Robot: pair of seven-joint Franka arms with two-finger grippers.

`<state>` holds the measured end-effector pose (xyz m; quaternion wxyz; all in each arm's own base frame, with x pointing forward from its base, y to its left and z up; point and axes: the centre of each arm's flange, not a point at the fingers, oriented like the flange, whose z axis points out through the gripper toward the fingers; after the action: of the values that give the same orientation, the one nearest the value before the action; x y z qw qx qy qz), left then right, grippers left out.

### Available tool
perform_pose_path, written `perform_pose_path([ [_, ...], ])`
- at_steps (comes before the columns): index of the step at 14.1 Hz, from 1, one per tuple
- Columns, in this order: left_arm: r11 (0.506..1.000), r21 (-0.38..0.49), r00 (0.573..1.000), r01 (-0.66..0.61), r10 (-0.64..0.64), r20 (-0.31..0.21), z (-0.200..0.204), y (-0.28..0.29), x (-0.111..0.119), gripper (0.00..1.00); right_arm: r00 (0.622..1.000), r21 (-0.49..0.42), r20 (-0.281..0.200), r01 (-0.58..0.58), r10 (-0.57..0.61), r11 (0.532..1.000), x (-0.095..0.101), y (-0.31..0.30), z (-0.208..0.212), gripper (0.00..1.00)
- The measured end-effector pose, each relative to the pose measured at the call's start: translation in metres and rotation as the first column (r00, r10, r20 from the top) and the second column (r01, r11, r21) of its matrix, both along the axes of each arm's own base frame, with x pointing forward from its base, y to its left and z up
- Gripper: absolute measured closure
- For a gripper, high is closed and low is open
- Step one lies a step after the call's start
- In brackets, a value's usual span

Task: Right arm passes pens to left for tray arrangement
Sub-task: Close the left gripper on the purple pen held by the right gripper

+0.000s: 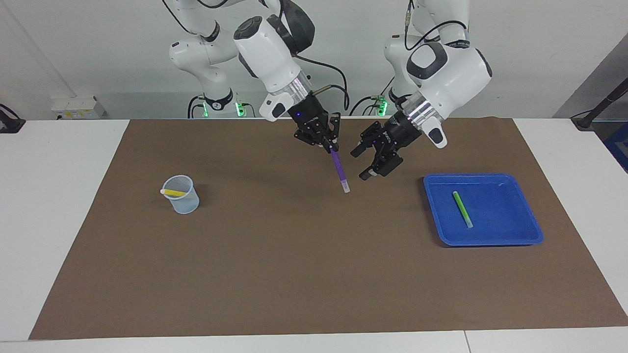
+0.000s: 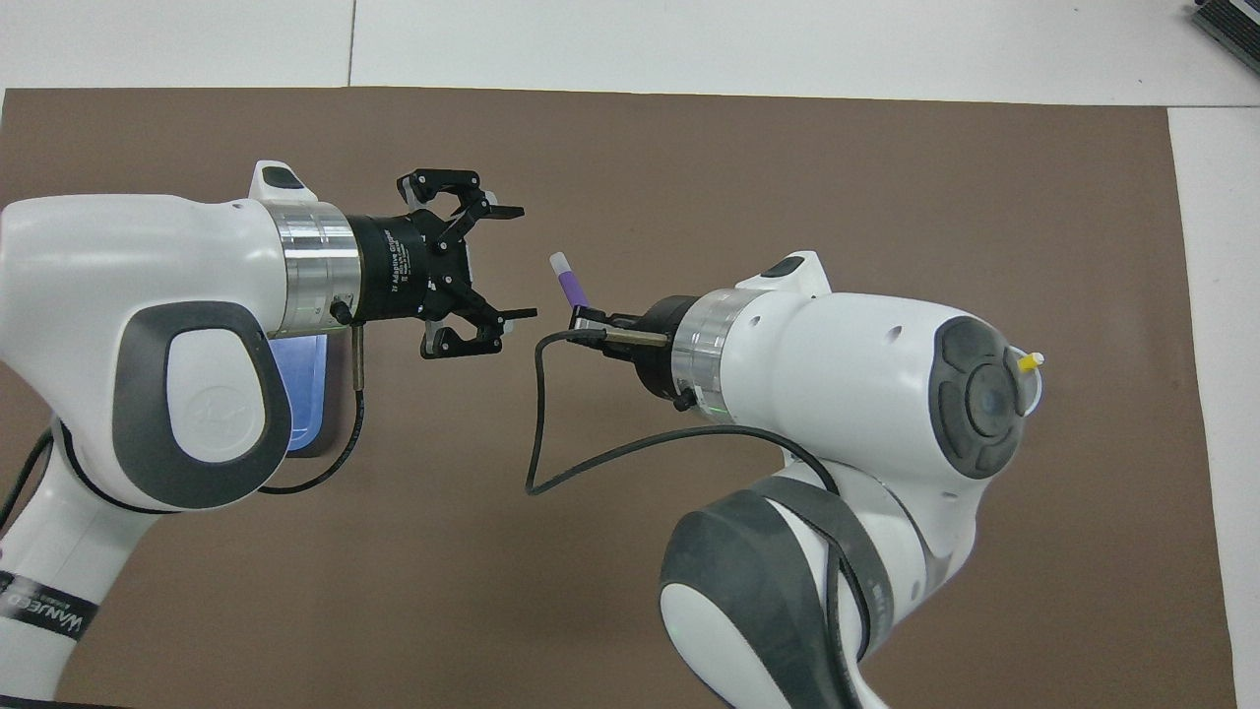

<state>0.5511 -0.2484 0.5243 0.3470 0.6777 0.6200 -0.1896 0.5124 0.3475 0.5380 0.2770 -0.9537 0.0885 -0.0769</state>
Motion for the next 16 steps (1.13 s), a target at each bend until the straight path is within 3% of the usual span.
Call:
perform_pose_path([
  [6, 0.995, 0.014, 0.996, 0.095, -0.095, 0.003, -0.018, 0.036, 0.006, 0.10, 0.987, -0.058, -0.039, -0.155, 0.153, 0.986, -0.008, -0.005, -0.001, 0.83],
  [16, 0.998, -0.050, 0.997, 0.044, -0.047, -0.057, -0.050, 0.015, -0.004, 0.10, 0.966, -0.069, 0.022, -0.255, 0.257, 0.965, -0.005, -0.005, 0.020, 0.83],
])
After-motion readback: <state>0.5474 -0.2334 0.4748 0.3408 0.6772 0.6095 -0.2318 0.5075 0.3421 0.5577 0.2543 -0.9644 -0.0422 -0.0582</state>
